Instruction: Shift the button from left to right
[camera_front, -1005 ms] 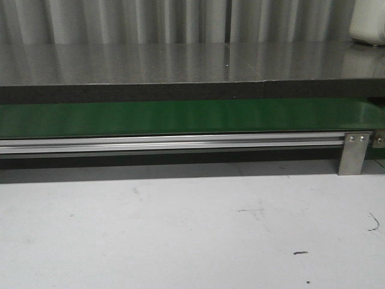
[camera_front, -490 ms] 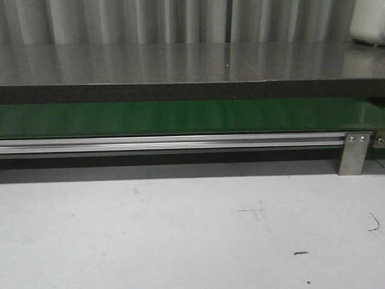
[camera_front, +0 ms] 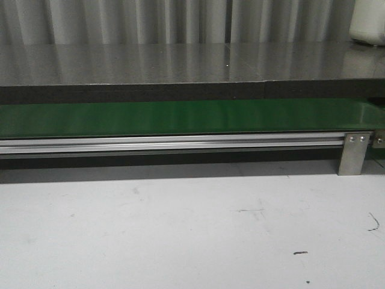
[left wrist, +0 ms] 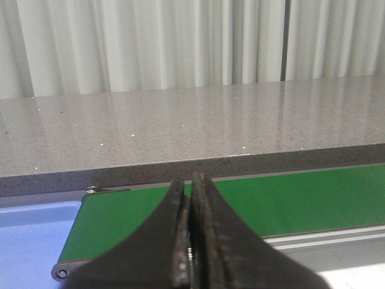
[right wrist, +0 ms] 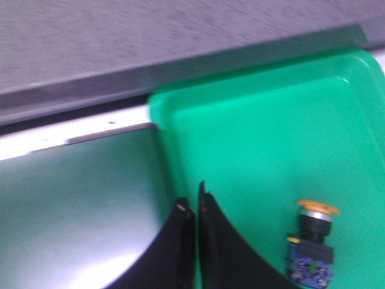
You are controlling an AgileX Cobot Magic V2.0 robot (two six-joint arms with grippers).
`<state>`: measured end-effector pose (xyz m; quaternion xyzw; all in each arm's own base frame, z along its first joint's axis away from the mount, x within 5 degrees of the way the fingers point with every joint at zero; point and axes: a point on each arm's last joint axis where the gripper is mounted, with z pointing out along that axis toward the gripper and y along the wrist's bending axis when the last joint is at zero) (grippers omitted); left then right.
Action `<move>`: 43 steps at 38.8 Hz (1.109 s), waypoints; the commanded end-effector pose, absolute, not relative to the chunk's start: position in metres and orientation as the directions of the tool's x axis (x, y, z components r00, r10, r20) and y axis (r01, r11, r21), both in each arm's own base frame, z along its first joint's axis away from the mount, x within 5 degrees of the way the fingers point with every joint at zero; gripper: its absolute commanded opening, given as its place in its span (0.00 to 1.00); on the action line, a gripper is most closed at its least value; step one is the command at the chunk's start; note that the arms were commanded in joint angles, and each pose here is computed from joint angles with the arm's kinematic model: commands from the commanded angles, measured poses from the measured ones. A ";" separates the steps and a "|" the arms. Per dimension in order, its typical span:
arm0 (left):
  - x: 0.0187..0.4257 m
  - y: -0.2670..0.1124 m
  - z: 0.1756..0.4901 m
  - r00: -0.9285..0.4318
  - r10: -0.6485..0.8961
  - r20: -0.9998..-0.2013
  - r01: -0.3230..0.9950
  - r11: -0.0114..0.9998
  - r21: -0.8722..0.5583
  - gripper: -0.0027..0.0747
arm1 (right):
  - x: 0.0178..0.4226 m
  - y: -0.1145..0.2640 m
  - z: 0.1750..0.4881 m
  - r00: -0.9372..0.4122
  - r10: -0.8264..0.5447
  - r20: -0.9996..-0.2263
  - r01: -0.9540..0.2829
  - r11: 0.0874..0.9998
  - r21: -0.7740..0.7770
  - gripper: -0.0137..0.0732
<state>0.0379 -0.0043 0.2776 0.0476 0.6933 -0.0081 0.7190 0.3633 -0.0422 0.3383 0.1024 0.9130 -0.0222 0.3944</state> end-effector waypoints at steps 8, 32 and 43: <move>0.036 -0.004 0.293 0.138 0.024 -0.990 0.079 0.996 0.036 0.01 | 0.298 0.020 0.374 -0.522 0.005 -0.853 -0.021 1.000 0.018 0.08; 0.036 -0.004 0.293 0.138 0.024 -0.990 0.079 0.996 0.036 0.01 | 0.091 0.018 0.310 -0.090 0.030 -0.995 -0.191 0.980 0.046 0.08; 0.036 -0.004 0.293 0.138 0.024 -0.990 0.079 0.996 0.036 0.01 | 0.046 0.008 0.310 0.009 0.053 -0.999 -0.187 0.981 0.051 0.08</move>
